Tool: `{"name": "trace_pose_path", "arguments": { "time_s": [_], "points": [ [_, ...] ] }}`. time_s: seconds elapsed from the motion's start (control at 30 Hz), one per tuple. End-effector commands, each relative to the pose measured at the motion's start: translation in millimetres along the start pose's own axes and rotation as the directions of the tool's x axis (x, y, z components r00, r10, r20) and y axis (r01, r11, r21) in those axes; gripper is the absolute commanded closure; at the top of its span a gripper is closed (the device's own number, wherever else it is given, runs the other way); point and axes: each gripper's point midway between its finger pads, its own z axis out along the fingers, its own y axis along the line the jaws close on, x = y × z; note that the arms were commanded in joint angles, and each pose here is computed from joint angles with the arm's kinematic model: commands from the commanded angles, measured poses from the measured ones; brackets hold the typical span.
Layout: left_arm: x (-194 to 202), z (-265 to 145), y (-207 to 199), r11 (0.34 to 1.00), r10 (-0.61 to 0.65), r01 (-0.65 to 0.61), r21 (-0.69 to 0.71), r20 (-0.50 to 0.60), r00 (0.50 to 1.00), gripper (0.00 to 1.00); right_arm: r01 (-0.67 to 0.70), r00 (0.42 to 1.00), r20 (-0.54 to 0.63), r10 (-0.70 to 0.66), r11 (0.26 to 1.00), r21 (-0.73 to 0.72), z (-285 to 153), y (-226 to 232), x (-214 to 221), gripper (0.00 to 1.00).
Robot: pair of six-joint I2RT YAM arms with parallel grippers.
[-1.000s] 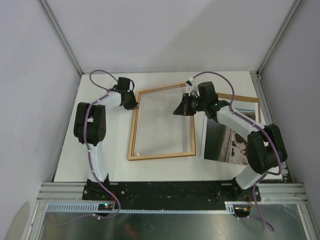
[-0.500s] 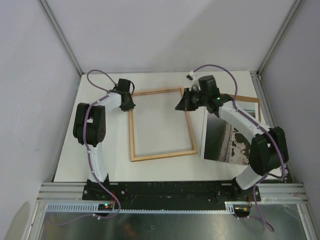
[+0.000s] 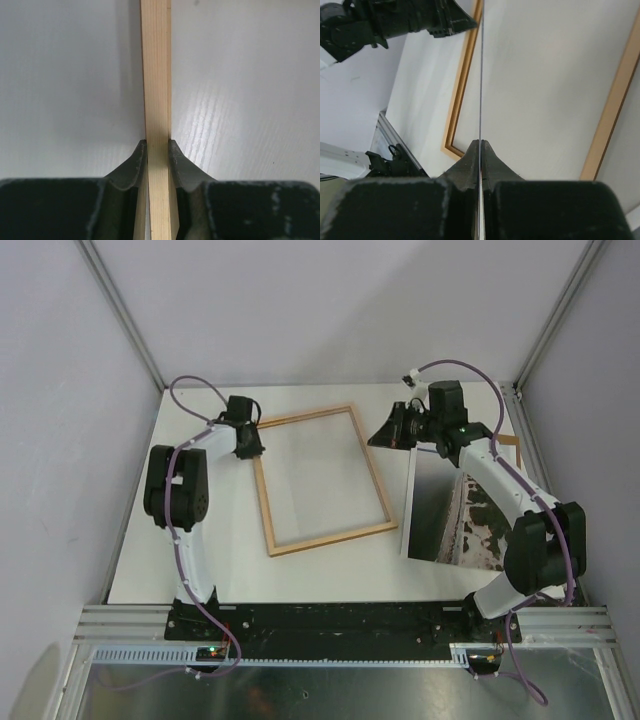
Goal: Put the photo into the frame
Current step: Pick up the glass panel from the frame body.
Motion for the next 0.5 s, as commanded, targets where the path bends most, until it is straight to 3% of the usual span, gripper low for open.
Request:
{"name": "trace_pose_path", "arguments": {
  "time_s": [0.0, 0.2, 0.47],
  "points": [
    [-3.6, -0.4, -18.1, 0.976, 0.197, -0.197, 0.097, 0.011, 0.98, 1.0, 0.036, 0.992, 0.121, -0.023, 0.993, -0.113, -17.9, 28.8, -40.2, 1.0],
    [-5.7, -10.1, -33.3, 0.952, 0.244, -0.247, 0.18, 0.036, 0.969, 1.0, 0.0, 0.985, 0.173, 0.023, 0.991, -0.135, -32.2, 30.8, -57.5, 1.0],
    [7.5, -15.2, -46.4, 0.95, 0.197, -0.191, 0.248, 0.001, 0.98, 1.0, -0.064, 0.979, 0.176, 0.098, 0.98, -0.188, -39.5, 40.4, -60.0, 1.0]
  ]
}}
